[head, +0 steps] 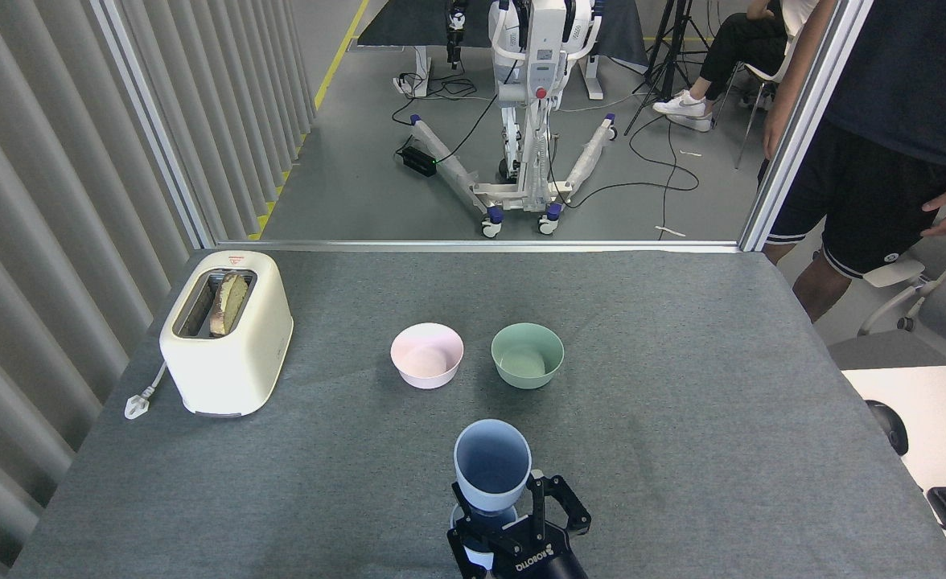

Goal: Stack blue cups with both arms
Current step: 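Lower the held cup down into the placed blue cup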

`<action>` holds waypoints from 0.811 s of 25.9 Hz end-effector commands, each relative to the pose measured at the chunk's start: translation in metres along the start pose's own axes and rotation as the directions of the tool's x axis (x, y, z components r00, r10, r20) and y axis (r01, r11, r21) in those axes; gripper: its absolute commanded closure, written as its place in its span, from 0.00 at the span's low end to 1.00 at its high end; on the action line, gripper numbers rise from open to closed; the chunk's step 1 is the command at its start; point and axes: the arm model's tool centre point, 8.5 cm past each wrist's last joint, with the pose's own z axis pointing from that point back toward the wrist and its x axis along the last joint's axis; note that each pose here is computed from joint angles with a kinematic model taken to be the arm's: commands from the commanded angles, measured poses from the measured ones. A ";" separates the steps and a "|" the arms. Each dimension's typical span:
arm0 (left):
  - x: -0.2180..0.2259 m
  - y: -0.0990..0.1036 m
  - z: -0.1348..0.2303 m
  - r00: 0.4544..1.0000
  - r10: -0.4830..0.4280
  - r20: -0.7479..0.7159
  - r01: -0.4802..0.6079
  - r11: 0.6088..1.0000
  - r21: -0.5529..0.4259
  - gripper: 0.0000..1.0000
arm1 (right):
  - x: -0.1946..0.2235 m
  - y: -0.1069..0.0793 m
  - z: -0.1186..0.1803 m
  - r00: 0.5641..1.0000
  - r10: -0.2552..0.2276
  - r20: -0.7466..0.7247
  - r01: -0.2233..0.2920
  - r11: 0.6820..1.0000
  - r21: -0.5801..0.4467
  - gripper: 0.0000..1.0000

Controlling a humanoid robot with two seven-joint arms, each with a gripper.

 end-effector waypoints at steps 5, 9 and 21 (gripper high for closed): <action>-0.001 0.000 0.000 1.000 -0.001 -0.001 0.001 1.000 -0.001 0.00 | 0.005 0.022 0.009 1.000 -0.023 0.000 0.023 0.999 0.047 0.51; -0.002 0.000 0.000 1.000 -0.001 -0.003 0.001 1.000 -0.001 0.00 | 0.008 0.027 0.010 1.000 -0.031 0.004 0.031 0.998 0.051 0.51; -0.002 0.000 0.000 1.000 -0.001 -0.003 0.001 1.000 0.001 0.00 | 0.010 0.037 0.011 0.998 -0.061 -0.005 0.062 0.995 0.077 0.08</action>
